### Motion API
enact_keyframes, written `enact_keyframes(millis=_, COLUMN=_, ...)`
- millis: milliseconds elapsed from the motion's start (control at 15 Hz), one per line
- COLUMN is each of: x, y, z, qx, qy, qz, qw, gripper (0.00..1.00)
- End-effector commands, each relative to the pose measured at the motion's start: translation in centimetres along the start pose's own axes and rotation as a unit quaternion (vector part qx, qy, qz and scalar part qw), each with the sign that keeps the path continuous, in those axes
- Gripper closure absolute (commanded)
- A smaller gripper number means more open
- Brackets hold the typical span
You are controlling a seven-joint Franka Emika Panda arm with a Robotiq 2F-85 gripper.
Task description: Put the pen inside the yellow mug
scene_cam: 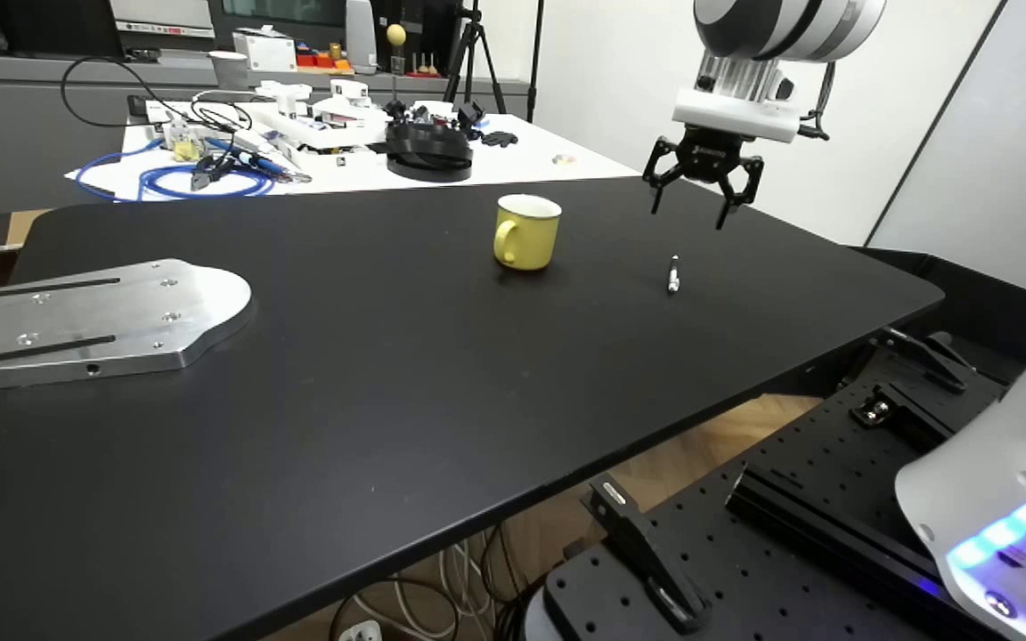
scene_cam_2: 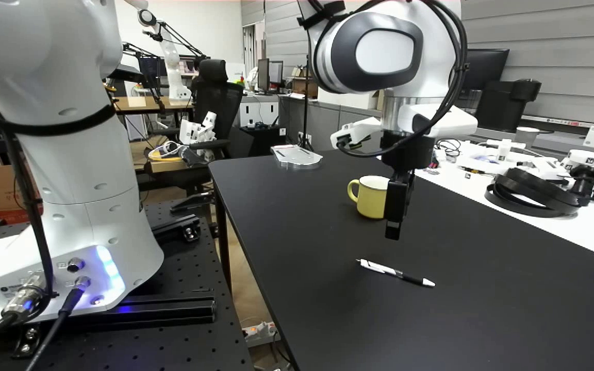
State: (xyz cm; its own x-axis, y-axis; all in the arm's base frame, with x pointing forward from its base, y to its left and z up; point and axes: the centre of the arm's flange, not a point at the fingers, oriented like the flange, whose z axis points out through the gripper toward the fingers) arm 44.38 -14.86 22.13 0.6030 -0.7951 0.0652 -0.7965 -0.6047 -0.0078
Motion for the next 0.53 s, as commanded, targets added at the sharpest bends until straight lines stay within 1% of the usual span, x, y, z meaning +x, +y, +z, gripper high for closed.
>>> enact_keyframes(millis=0, x=0.7, y=-0.6, z=2.5, qx=-0.019, qy=0.011, qz=0.034, qw=0.9992, gripper=0.0)
enact_keyframes(millis=200, x=-0.1, y=0.6, z=4.9, qx=-0.035, qy=0.004, qz=0.05, qw=0.9981, gripper=0.0)
enact_keyframes(millis=467, x=-1.2, y=1.3, z=7.2, qx=-0.047, qy=-0.001, qz=0.05, qw=0.9976, gripper=0.0)
